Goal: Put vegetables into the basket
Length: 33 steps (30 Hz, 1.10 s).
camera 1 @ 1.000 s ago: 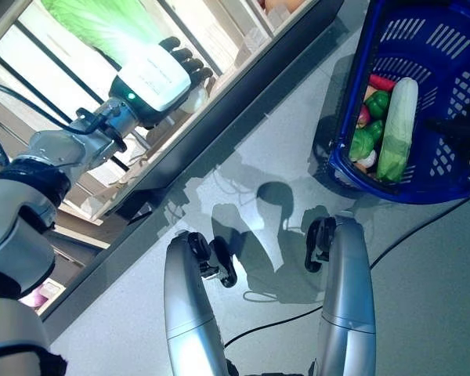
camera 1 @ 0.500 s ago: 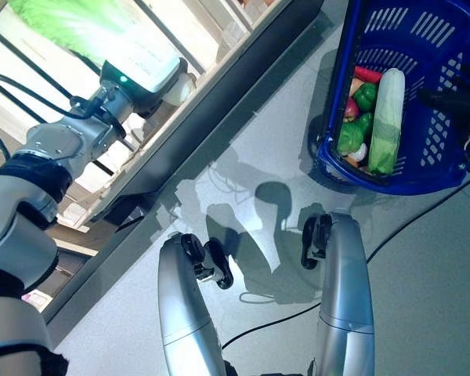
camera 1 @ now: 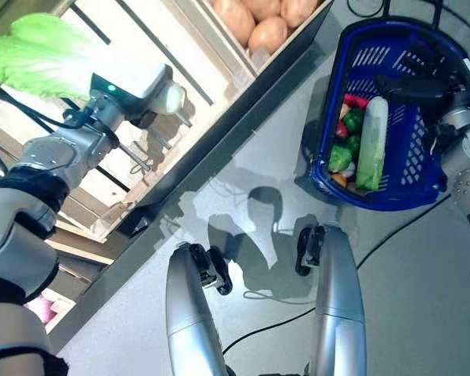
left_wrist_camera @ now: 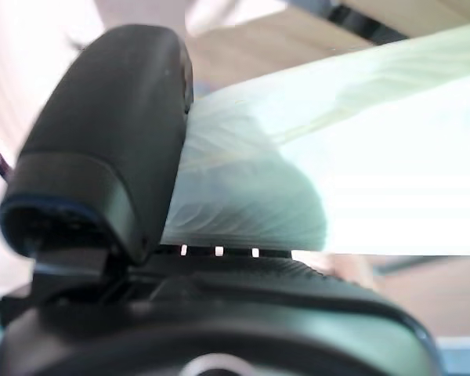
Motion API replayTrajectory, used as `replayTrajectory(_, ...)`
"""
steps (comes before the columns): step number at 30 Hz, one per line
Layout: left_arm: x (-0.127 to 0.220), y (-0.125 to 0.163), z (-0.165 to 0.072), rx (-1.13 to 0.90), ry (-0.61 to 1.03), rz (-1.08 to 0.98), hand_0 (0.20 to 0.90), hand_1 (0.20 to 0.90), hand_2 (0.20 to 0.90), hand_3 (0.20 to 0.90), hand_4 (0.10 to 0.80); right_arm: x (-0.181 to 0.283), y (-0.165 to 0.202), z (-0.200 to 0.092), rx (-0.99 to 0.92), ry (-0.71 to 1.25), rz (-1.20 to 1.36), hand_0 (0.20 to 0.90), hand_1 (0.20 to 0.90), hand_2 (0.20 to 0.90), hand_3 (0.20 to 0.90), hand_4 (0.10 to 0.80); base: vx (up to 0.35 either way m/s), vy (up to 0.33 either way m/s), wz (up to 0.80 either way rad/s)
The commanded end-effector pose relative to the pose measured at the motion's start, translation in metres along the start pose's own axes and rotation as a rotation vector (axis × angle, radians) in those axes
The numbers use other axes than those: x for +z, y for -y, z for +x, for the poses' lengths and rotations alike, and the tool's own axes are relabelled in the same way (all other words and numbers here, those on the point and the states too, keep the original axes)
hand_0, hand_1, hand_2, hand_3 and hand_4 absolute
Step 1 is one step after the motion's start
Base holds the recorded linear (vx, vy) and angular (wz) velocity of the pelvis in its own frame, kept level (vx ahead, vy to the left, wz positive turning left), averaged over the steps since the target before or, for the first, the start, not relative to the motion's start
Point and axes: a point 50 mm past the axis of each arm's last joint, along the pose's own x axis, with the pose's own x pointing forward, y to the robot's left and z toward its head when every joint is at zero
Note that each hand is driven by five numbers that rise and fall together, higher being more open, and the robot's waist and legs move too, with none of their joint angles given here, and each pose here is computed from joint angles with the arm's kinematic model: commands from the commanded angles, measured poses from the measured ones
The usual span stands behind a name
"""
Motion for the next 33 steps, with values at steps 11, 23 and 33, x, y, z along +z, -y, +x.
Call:
replayTrajectory(11,0.007,0.014,-0.056,0.394,-0.175,-0.914,0.300,0.300,0.300,0.300,0.400,-0.063,-0.034,-0.047,0.246,-0.030,-0.058,0.900,0.900,0.900,0.900,0.800,0.103,-0.048,0.16)
replayTrajectory(23,0.080,0.052,-0.089,0.226,-0.134,-1.558,0.300,0.300,0.300,0.300,0.400,-0.113,-0.082,-0.079,0.505,-0.310,0.092,0.900,0.900,0.900,0.900,0.800,0.187,-0.034,0.03)
replayTrajectory(33,0.123,0.044,-0.088,0.085,0.059,-1.895,0.300,0.300,0.300,0.300,0.400,-0.121,-0.116,-0.097,0.755,-0.405,0.279,0.900,0.900,0.900,0.900,0.800,0.037,-0.006,-0.01)
